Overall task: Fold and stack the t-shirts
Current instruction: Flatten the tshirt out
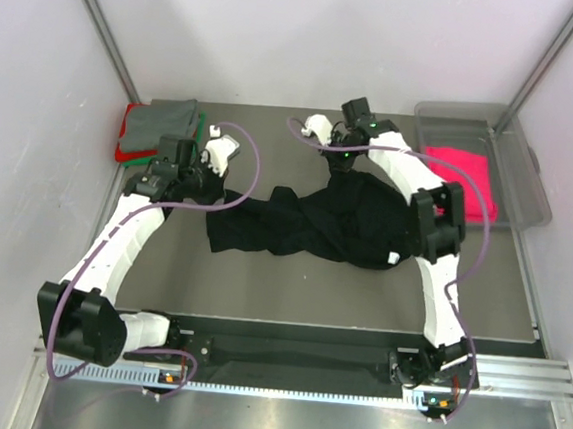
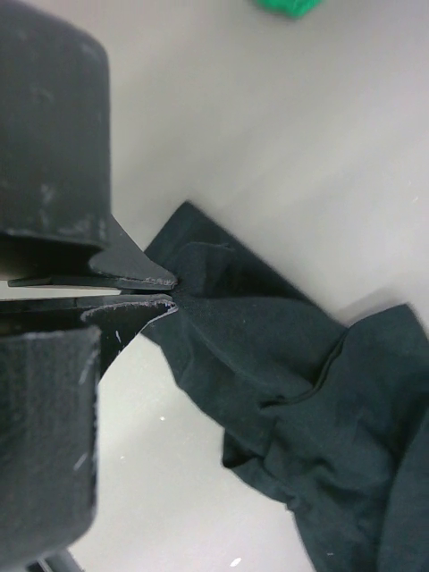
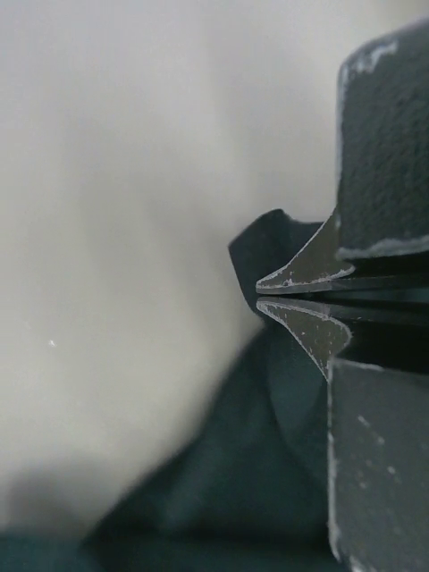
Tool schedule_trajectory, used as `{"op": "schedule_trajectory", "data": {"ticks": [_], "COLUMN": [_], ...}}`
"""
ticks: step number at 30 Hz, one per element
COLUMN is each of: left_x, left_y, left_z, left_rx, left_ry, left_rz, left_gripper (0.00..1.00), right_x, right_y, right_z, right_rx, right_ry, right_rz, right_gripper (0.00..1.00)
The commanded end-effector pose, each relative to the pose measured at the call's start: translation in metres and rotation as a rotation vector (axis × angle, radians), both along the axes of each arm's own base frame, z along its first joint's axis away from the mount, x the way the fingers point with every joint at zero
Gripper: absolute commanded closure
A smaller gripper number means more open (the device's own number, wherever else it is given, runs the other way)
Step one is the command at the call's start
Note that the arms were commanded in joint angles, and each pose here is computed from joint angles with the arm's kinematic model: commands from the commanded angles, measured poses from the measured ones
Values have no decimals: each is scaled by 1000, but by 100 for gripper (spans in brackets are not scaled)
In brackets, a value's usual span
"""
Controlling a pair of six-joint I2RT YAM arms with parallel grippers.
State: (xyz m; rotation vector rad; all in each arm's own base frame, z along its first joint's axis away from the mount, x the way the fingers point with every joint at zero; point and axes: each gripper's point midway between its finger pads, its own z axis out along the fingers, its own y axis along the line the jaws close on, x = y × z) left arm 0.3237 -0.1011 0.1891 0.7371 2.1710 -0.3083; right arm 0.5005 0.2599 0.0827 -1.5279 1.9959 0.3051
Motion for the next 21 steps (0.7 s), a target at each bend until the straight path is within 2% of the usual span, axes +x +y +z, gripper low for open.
{"op": "schedule_trajectory", "data": {"ticks": [1, 6, 7, 14, 17, 21], "left_x": [25, 37, 40, 44, 37, 10], "left_y": [2, -1, -1, 4, 12, 20], "left_z": [55, 95, 113, 192, 227, 276], "left_rx": [-10, -8, -11, -8, -3, -31], "left_ry": [-158, -237, -275, -417, -504, -657], "left_rz": [20, 2, 2, 38, 73, 95], "left_gripper": [100, 100, 100, 100, 100, 100], "right_x": [9, -11, -18, -46, -69, -106], "right_y": [-10, -38, -52, -124, -152, -174], "right_z": [178, 253, 282, 370, 405, 436], "right_rx": [156, 201, 219, 290, 333, 365], "right_ry": [-392, -536, -598, -818, -889, -967], "right_rz": [-48, -121, -156, -385, -447, -470], "right_gripper": [100, 100, 100, 100, 100, 100]}}
